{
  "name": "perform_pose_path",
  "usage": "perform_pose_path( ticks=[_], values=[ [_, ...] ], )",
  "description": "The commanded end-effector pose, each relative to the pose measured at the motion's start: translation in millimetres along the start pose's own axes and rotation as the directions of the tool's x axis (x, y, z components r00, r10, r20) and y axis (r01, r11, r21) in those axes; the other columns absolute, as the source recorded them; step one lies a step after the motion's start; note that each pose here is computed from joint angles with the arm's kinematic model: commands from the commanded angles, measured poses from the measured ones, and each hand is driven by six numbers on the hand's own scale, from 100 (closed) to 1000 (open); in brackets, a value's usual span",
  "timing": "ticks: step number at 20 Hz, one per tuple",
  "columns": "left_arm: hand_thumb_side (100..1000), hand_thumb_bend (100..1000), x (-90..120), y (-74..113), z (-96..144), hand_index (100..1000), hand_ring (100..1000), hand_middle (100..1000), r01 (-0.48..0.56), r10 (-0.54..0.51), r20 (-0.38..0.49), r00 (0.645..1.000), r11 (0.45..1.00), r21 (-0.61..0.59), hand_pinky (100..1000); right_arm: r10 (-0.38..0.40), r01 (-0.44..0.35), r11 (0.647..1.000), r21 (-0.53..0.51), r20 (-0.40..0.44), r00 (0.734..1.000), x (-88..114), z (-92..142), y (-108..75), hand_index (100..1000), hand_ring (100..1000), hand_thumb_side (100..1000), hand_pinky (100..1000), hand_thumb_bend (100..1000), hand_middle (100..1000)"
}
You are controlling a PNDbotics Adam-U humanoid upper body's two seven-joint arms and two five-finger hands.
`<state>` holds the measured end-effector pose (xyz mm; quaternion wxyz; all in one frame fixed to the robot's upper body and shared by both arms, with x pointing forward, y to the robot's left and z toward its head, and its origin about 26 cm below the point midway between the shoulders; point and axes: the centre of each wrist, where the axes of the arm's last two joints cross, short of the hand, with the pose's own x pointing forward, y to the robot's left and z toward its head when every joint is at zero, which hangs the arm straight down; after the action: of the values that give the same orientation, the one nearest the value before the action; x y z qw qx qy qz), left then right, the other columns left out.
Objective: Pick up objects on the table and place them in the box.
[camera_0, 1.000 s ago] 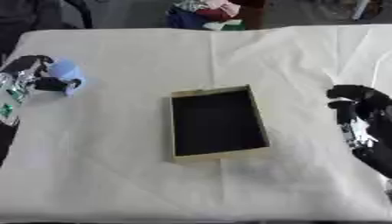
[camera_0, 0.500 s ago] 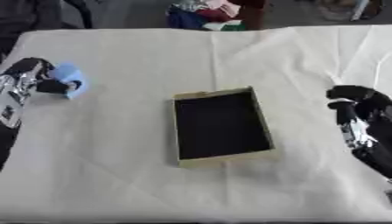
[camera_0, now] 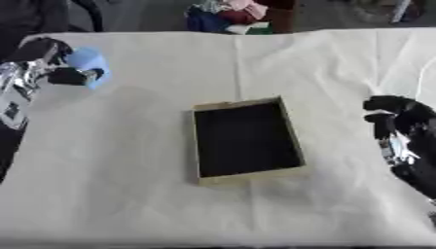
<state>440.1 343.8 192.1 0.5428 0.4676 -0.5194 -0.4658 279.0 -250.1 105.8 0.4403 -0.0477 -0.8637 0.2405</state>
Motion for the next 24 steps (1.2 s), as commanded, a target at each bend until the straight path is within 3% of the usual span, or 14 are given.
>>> perform_pose_path(
  ticks=[1, 5, 12, 18, 22, 24],
  values=[
    [569, 479, 27.8, 28.5, 4.6, 719, 703, 618, 0.052, -0.059, 0.144, 0.988, 0.997, 0.052, 802, 0.008, -0.008, 1.0, 0.005, 0.017, 1.0, 3.3, -2.3, -1.9, 792, 811, 522, 729, 100, 668],
    [572, 477, 73.2, 30.7, 12.1, 723, 706, 622, 0.089, -0.096, 0.341, 0.935, 0.995, 0.037, 801, 0.003, -0.004, 1.0, 0.014, 0.022, 1.0, 4.0, -3.2, -1.1, 792, 812, 522, 729, 100, 668],
    [569, 468, 136.8, 26.0, 36.4, 730, 711, 634, 0.161, -0.132, 0.599, 0.789, 0.987, 0.006, 800, 0.0, -0.001, 1.0, 0.023, 0.027, 1.0, 4.8, -4.3, -0.4, 791, 813, 521, 729, 100, 668],
    [563, 461, 173.0, 11.7, 42.8, 739, 716, 648, 0.257, -0.136, 0.69, 0.711, 0.963, -0.075, 801, -0.004, 0.003, 0.999, 0.035, 0.032, 0.999, 5.3, -5.7, 0.6, 789, 813, 519, 730, 100, 669],
    [564, 458, 184.3, -8.9, 38.2, 743, 718, 653, 0.309, -0.119, 0.716, 0.688, 0.94, -0.141, 799, -0.006, 0.005, 0.999, 0.043, 0.029, 1.0, 4.9, -6.1, 1.7, 788, 812, 521, 732, 100, 670],
    [569, 497, 183.0, -20.8, 33.8, 771, 725, 670, 0.317, -0.093, 0.71, 0.698, 0.929, -0.19, 801, -0.009, 0.007, 0.999, 0.051, 0.021, 1.0, 3.9, -5.6, 3.1, 791, 812, 522, 731, 100, 670]
  ],
)
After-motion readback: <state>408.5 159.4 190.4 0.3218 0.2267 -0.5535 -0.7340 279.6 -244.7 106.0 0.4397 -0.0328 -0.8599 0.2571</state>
